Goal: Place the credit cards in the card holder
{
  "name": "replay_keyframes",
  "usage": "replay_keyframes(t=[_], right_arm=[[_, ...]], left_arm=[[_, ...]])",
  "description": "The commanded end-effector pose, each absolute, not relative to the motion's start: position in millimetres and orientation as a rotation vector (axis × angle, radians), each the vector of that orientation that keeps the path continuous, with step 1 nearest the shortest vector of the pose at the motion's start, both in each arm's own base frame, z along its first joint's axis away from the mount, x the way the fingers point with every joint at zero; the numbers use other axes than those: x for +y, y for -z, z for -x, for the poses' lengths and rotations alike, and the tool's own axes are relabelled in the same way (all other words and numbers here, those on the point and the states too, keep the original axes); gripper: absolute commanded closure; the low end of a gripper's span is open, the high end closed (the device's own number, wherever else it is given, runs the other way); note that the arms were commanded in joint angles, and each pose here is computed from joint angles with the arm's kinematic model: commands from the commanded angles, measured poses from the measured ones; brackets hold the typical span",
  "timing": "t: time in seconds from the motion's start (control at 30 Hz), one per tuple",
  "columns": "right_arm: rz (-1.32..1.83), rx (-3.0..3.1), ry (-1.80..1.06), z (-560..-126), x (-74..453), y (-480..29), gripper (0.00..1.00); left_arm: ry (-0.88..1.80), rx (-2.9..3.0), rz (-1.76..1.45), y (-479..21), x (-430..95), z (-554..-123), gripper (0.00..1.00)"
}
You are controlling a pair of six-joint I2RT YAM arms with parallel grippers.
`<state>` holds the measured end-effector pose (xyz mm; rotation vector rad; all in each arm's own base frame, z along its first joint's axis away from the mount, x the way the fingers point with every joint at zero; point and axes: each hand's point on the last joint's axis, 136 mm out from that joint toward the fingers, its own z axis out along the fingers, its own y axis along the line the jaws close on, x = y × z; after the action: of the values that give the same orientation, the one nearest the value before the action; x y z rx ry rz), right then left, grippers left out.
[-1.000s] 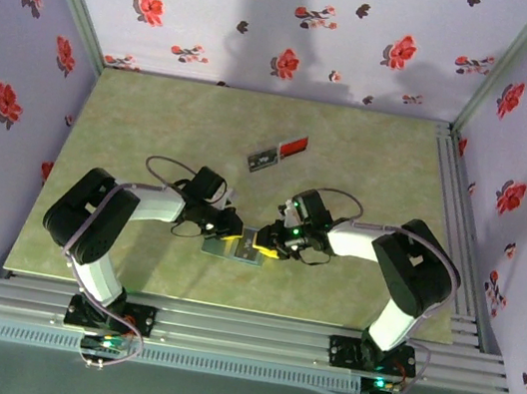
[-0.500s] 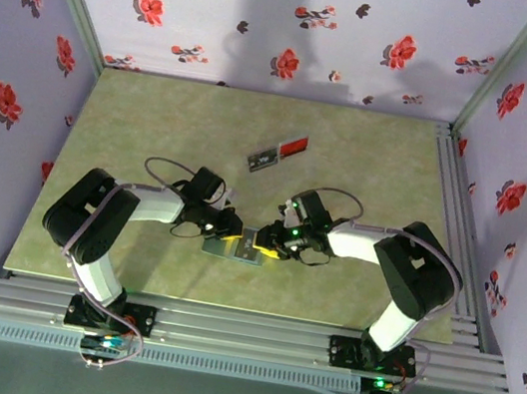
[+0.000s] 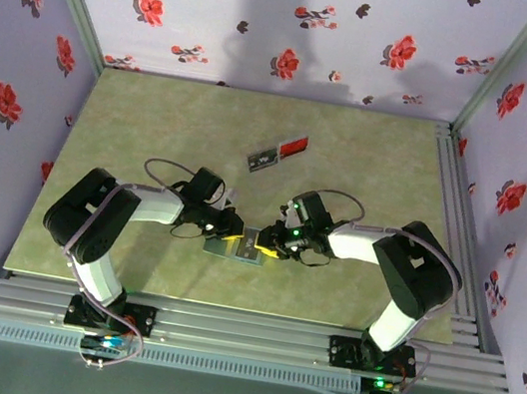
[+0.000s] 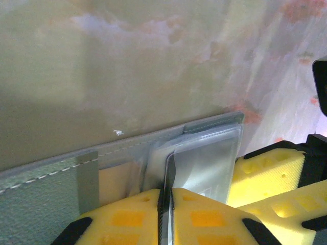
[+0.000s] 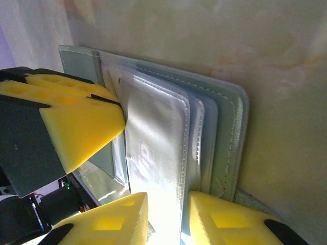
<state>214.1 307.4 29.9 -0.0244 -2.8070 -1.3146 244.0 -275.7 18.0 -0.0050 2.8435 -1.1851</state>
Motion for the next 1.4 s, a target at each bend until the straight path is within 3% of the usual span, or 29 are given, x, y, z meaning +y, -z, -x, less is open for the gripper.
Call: replay_keyframes(t=[0.0, 0.3, 0.47, 0.77, 1.13, 1.37], right_arm=[[0.05, -2.791, 1.321, -212, 309, -23, 0.77], [0.015, -2.764, 1.401, -213, 315, -34, 0.82], [0.009, -2.768, 1.41, -214, 316, -35, 0.89], [0.004, -2.765, 1.412, -213, 316, -33, 0.96], [-0.004, -2.763, 1.426, -215, 318, -36, 0.92], [-0.02, -2.768, 1.44, -217, 321, -43, 0.79]], left_arm=[[1.074, 2.962, 0.075, 17, -261, -224, 0.84], [1.085, 2.945, 0.081, 12, -262, -226, 0.84], [1.079, 2.915, 0.051, -6, -263, -230, 0.72], [1.046, 2.888, 0.027, -23, -258, -237, 0.62], [0.899, 2.832, 0.011, -53, -233, -247, 0.57], [0.71, 2.854, 0.09, -40, -191, -243, 0.61]])
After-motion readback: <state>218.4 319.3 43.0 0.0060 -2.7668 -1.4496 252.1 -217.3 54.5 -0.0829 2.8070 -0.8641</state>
